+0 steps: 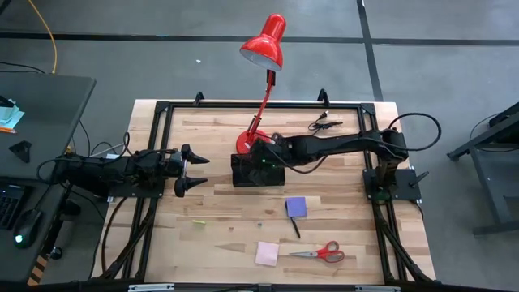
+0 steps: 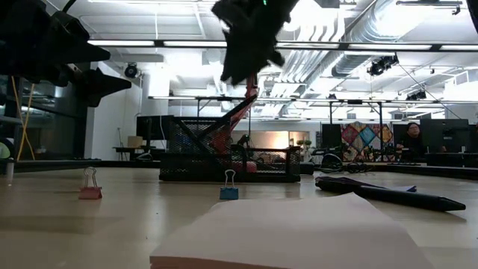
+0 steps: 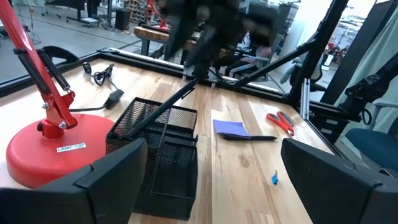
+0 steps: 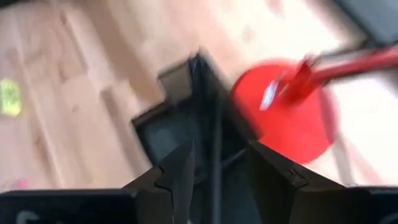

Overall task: Pick and place office supplies into organizer
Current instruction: Put the black pen into the black desk organizer

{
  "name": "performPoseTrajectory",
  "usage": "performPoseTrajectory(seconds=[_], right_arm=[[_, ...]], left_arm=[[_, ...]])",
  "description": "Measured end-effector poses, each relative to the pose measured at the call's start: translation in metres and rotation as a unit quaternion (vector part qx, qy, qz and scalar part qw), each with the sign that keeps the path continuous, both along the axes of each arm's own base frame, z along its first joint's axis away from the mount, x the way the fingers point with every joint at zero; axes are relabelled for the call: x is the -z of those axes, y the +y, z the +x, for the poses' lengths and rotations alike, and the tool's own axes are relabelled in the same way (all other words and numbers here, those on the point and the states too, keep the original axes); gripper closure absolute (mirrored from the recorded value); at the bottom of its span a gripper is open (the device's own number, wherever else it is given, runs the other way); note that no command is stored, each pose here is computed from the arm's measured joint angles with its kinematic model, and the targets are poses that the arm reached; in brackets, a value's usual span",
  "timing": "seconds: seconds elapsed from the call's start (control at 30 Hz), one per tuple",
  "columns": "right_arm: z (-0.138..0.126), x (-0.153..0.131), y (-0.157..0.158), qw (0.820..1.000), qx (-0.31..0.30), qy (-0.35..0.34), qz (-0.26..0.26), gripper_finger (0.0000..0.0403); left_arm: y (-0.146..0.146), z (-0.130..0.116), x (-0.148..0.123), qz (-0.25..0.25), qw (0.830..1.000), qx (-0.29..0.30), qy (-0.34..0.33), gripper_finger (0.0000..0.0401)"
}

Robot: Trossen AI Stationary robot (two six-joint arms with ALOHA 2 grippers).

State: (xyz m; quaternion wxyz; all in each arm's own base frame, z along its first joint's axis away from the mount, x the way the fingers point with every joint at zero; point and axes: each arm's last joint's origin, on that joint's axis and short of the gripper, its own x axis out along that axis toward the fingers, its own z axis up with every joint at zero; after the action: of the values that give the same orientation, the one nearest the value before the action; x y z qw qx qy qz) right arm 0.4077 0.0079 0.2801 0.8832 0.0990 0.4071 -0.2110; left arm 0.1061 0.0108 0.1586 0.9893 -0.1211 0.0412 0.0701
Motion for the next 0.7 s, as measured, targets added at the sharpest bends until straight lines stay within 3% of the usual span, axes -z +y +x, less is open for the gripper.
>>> performPoseTrajectory(seconds=[0.23, 0.33, 0.47, 0.7], right_arm=[[-0.018, -0.024, 0.052, 0.997, -0.004, 0.048, -0.067, 0.0277], [-0.026, -0.012, 0.067, 0.994, 0.023, 0.056, -0.095, 0.0287], [-0.033, 0.016, 0.067, 0.991, 0.048, 0.086, -0.086, 0.0305], [-0.037, 0.049, 0.053, 0.989, 0.065, 0.111, -0.077, 0.0395]], left_arm=[[0.000, 0.000, 0.000, 0.000, 1.000, 0.000, 0.000, 0.0043], [0.000, 0.000, 0.000, 0.000, 1.000, 0.000, 0.000, 0.0043], [0.000, 0.000, 0.000, 0.000, 1.000, 0.000, 0.000, 0.0043], [0.000, 0.000, 0.000, 0.000, 1.000, 0.000, 0.000, 0.0043]])
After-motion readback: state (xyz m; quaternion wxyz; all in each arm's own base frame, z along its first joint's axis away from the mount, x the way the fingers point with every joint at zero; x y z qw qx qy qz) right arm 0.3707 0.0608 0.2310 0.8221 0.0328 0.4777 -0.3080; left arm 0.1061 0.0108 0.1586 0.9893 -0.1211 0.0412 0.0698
